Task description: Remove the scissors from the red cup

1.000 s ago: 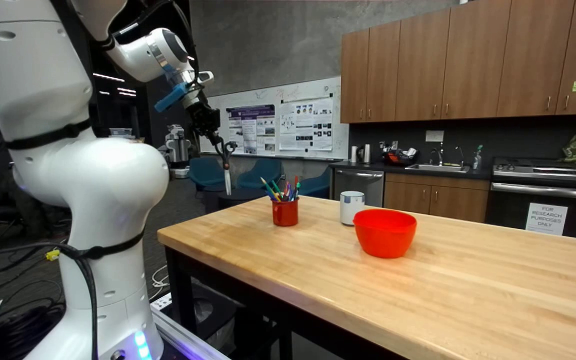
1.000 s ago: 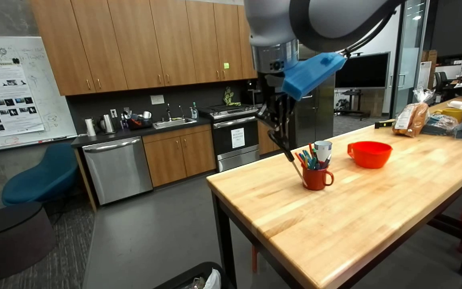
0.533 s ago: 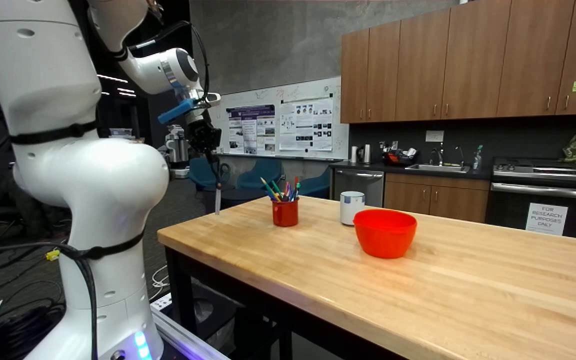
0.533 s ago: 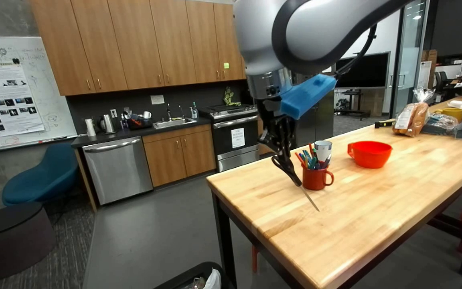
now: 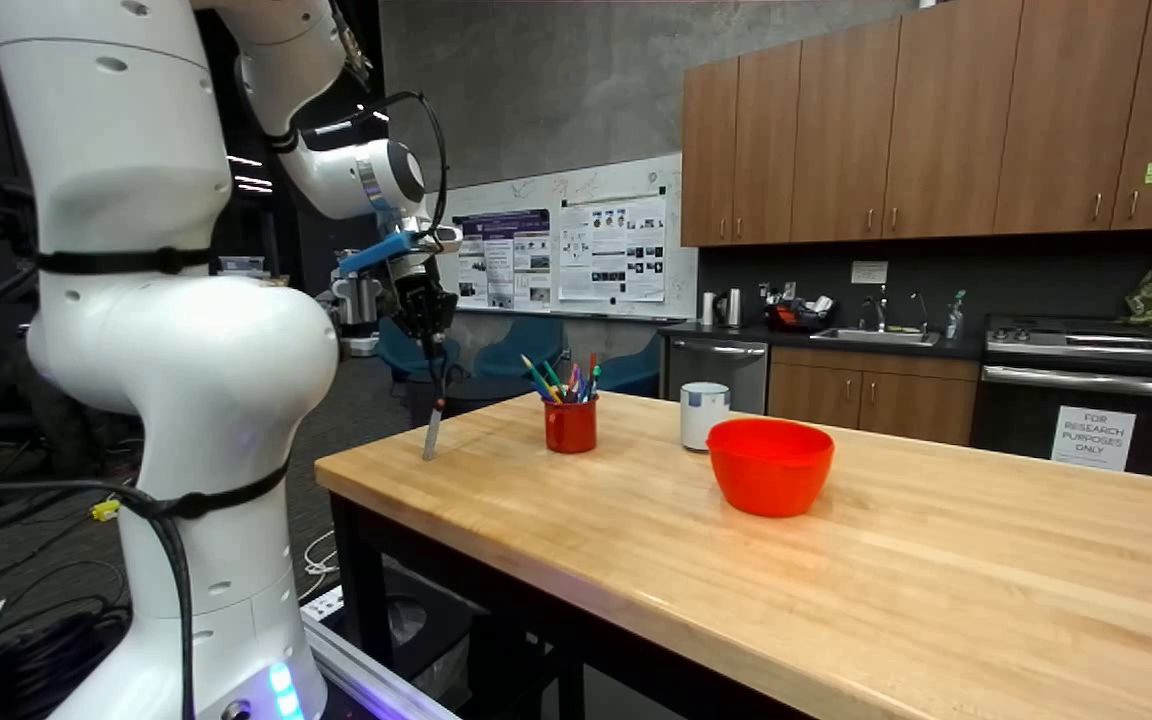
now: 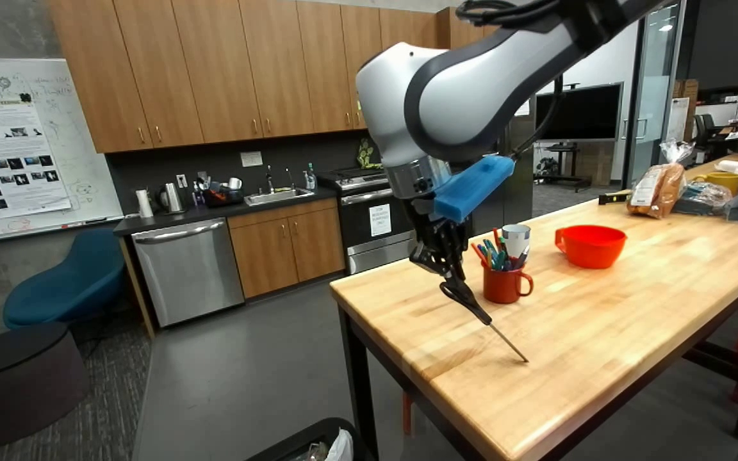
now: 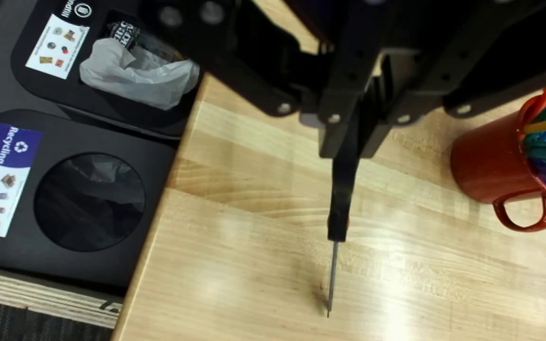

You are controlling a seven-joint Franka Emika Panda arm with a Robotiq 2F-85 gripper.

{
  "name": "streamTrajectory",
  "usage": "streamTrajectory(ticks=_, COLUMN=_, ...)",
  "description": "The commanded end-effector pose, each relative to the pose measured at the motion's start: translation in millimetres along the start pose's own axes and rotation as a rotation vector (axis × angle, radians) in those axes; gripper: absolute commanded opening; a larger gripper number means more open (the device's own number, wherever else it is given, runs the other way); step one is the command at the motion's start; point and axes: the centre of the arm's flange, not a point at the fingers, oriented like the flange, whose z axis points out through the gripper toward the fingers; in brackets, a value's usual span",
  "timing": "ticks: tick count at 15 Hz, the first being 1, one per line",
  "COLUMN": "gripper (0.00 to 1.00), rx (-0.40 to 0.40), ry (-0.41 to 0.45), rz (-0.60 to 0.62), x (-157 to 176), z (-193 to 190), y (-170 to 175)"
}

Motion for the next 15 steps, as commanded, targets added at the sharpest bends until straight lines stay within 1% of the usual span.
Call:
streamTrajectory(ticks=1, gripper=0.03, rx=-0.003, ry=-0.070, rz=-0.010, x=35, z=5, y=-1)
streamTrajectory(ticks=6, gripper=0.03, rx=-0.009, ry=-0.117, rz=0.010, x=63, z=14, y=4)
streamTrajectory(ticks=10, gripper=0.03, rx=-0.023, ry=-0.121, rz=0.029, x=80, z=21, y=15)
streamTrajectory(ticks=11, gripper=0.09, rx=-0.028, ry=-0.118, rz=0.032, x=82, z=23, y=18)
streamTrajectory(ticks=12, gripper=0.08, rx=-0.031, ry=-0.117, rz=0.034, x=84, z=24, y=21)
streamTrajectory(ticks=13, gripper=0.15, rx=-0.035, ry=-0.116, rz=0.038, x=86, z=26, y=23)
streamTrajectory(ticks=14, gripper=0.39, rx=-0.039, ry=-0.115, rz=0.042, x=87, z=26, y=26)
streamTrajectory(ticks=15, gripper=0.40, rx=-0.046, ry=-0.113, rz=0.044, x=87, z=28, y=28)
